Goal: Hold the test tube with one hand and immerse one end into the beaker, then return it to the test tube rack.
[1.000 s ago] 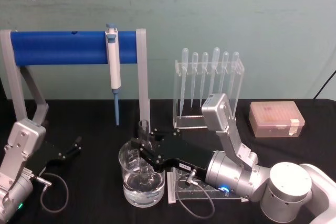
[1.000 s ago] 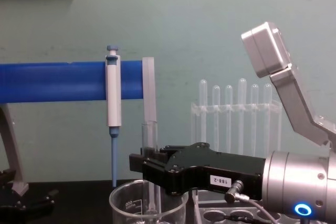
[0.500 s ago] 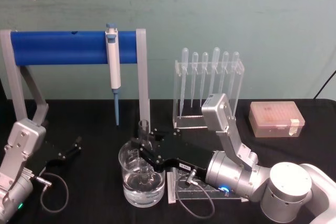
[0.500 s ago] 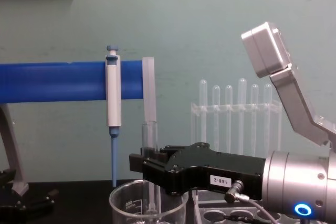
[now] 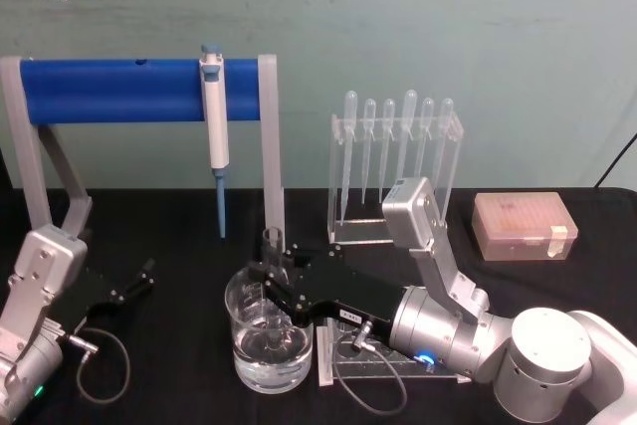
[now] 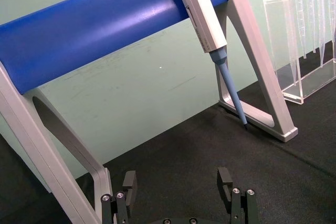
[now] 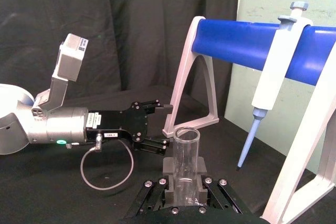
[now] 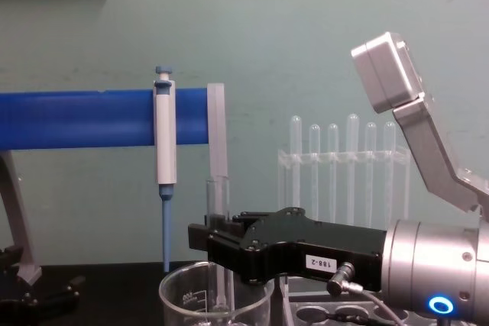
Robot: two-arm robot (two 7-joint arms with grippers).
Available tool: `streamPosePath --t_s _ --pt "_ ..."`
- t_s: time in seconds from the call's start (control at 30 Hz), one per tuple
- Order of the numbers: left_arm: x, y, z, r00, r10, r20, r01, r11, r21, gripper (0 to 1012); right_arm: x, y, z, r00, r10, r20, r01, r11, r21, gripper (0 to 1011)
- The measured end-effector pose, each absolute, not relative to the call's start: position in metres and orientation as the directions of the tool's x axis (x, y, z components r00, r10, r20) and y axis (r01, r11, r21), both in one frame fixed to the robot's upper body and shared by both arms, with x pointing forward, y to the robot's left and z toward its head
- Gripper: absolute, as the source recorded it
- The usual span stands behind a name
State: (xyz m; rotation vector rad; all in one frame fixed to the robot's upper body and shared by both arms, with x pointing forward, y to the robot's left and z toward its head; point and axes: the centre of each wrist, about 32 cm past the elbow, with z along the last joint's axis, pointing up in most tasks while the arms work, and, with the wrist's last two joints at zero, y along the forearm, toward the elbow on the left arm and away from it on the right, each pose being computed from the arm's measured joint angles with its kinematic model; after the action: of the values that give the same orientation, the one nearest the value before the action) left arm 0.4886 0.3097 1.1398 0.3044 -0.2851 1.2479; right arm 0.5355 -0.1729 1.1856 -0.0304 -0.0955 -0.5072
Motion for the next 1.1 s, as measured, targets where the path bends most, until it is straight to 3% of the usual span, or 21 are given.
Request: streamPosePath --t_s 1.1 --pt "0.4886 0.3097 1.1398 0.292 0.88 0.374 -0.955 0.287 0.07 1000 0.5355 -0.173 1.1856 0.87 -0.484 0.099 0.486 0.874 -0.005 225"
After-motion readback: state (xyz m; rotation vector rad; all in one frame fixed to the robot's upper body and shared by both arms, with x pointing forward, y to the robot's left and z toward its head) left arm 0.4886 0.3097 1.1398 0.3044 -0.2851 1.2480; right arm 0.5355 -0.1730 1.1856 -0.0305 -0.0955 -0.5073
